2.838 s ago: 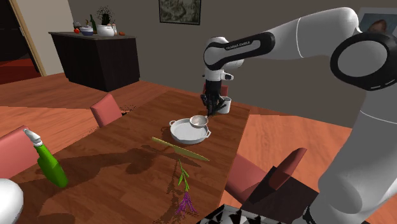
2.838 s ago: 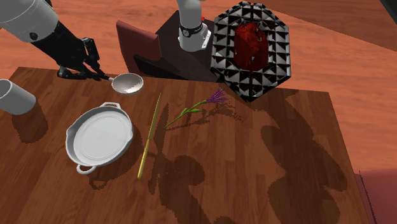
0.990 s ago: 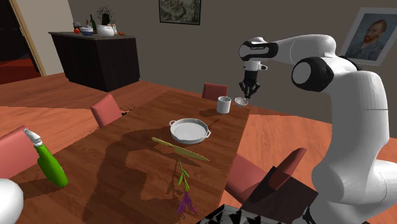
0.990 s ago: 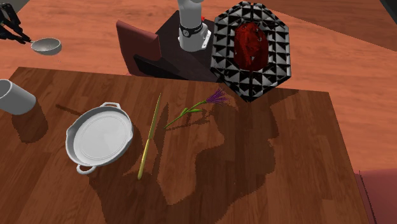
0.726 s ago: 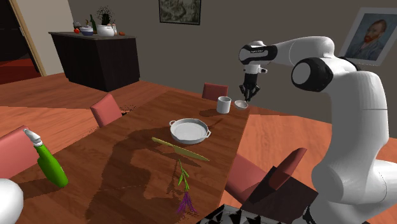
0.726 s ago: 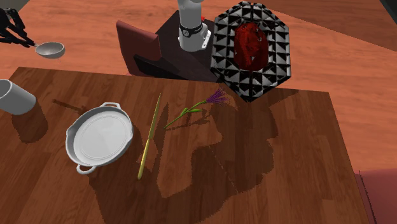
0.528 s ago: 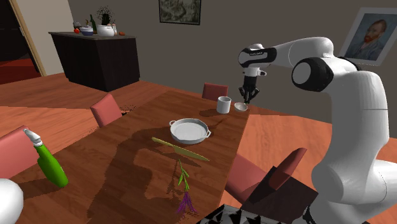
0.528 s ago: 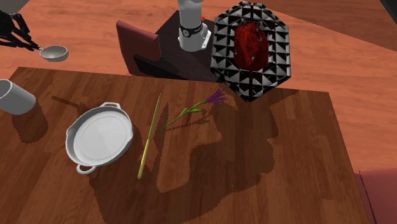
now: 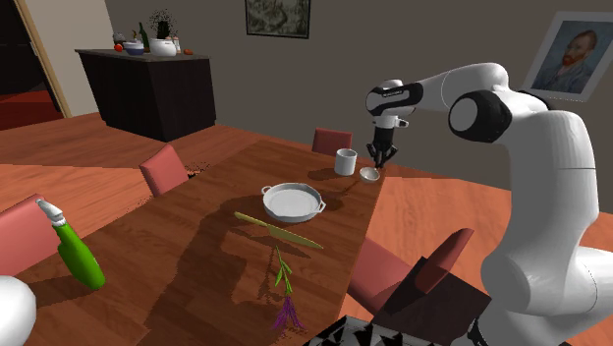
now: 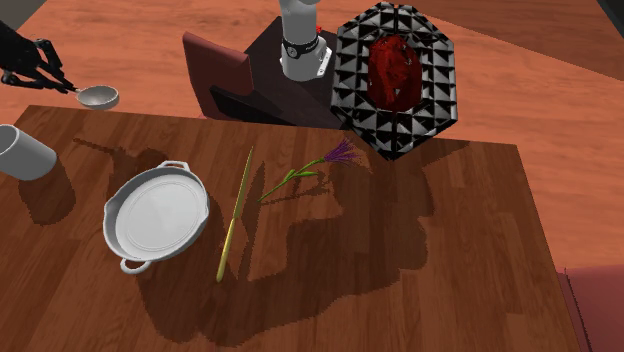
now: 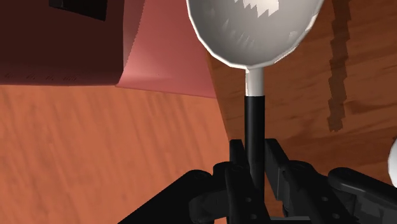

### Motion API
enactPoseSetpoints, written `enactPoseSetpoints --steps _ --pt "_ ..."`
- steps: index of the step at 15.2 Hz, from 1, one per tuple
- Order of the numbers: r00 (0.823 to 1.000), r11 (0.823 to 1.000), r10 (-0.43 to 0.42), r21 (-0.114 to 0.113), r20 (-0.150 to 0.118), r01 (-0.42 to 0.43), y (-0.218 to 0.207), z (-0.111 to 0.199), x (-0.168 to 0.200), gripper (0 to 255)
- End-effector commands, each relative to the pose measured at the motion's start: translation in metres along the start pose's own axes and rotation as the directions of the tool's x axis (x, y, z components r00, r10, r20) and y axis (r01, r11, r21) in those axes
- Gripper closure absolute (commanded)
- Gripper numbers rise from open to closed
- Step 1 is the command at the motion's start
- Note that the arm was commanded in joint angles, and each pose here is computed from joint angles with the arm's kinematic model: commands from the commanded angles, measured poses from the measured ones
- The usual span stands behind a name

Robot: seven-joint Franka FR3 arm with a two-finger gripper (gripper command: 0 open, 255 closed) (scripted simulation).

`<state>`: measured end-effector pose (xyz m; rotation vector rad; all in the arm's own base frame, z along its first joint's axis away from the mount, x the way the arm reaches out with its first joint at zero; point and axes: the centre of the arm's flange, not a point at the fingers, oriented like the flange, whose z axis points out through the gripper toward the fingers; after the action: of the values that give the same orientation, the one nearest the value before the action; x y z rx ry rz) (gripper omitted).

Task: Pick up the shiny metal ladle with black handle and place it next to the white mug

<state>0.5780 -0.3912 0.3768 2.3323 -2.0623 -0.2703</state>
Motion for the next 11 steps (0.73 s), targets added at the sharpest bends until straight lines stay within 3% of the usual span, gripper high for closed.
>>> enactPoseSetpoints --steps 1,11 --pt "1.0 1.0 0.0 0.0 0.0 0.0 -0.001 0.011 0.001 255" --pt "1.0 1.0 0.0 0.0 0.0 0.0 -0.008 0.063 0.008 255"
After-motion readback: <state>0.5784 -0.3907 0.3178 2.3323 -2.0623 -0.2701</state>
